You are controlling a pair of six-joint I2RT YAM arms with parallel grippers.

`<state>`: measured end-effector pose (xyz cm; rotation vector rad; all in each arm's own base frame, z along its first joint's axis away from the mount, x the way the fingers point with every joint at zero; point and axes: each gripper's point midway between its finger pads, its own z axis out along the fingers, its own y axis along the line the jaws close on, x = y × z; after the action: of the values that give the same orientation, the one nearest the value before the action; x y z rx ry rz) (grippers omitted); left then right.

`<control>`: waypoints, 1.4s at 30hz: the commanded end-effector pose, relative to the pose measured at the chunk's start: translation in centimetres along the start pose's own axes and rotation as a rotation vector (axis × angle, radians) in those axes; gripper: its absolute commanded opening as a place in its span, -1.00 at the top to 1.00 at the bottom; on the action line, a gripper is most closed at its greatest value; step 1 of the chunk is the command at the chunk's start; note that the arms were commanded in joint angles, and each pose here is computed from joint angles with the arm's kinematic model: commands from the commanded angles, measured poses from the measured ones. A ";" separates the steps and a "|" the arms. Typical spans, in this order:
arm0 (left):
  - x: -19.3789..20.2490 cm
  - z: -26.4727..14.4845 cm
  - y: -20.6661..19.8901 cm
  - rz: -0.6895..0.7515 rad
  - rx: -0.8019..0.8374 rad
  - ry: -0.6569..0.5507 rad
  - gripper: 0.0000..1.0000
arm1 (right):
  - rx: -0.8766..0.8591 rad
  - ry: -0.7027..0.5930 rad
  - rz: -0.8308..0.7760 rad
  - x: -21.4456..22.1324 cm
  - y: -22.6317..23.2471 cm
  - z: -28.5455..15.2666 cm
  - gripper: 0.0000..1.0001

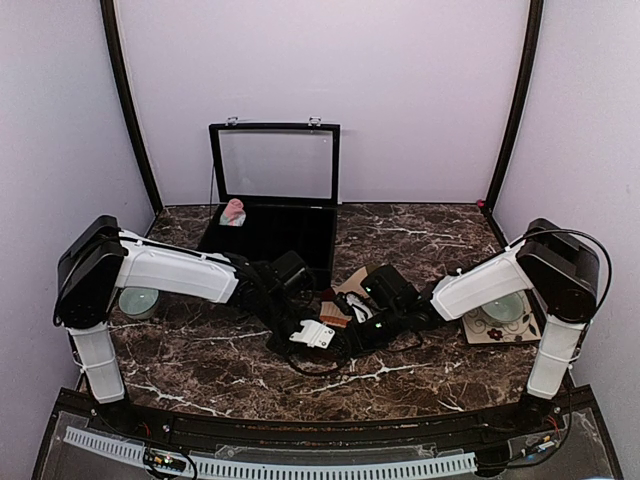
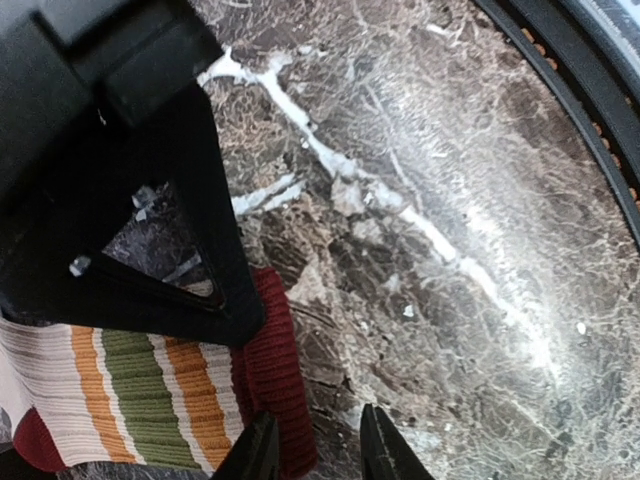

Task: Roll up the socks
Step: Roll the sock at the center of the board.

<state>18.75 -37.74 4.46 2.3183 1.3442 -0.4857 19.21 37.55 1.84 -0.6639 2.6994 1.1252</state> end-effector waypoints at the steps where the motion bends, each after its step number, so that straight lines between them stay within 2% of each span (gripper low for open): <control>1: 0.5 0.1 1.1 -0.008 -0.037 0.008 0.37 | 0.105 0.091 0.085 3.3 -3.6 0.3 1.00; 24: 3.6 2.2 0.4 -0.023 0.020 0.105 0.46 | 0.084 0.083 0.093 3.1 -3.2 -0.1 1.00; 27: 4.4 2.6 0.4 -0.017 0.013 0.128 0.57 | 0.076 0.080 0.091 2.9 -3.1 -0.3 1.00; 32: 4.9 2.9 0.7 -0.032 0.011 0.143 0.97 | 0.071 0.062 0.058 2.5 -2.8 -0.6 1.00; 34: 4.9 3.0 0.7 -0.053 0.024 0.135 1.00 | 0.067 0.052 0.044 2.3 -2.6 -0.8 1.00; 38: 4.6 2.6 0.1 -0.117 0.091 0.100 1.00 | 0.042 0.003 0.002 1.6 -1.8 -1.4 0.77; 42: 4.6 2.5 -0.8 -0.212 0.197 0.078 1.00 | 0.024 -0.148 -0.107 0.2 -0.5 -3.5 0.47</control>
<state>21.72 -38.14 2.13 2.3119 1.4307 -0.4885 18.83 35.90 2.62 -0.6744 2.6439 1.1319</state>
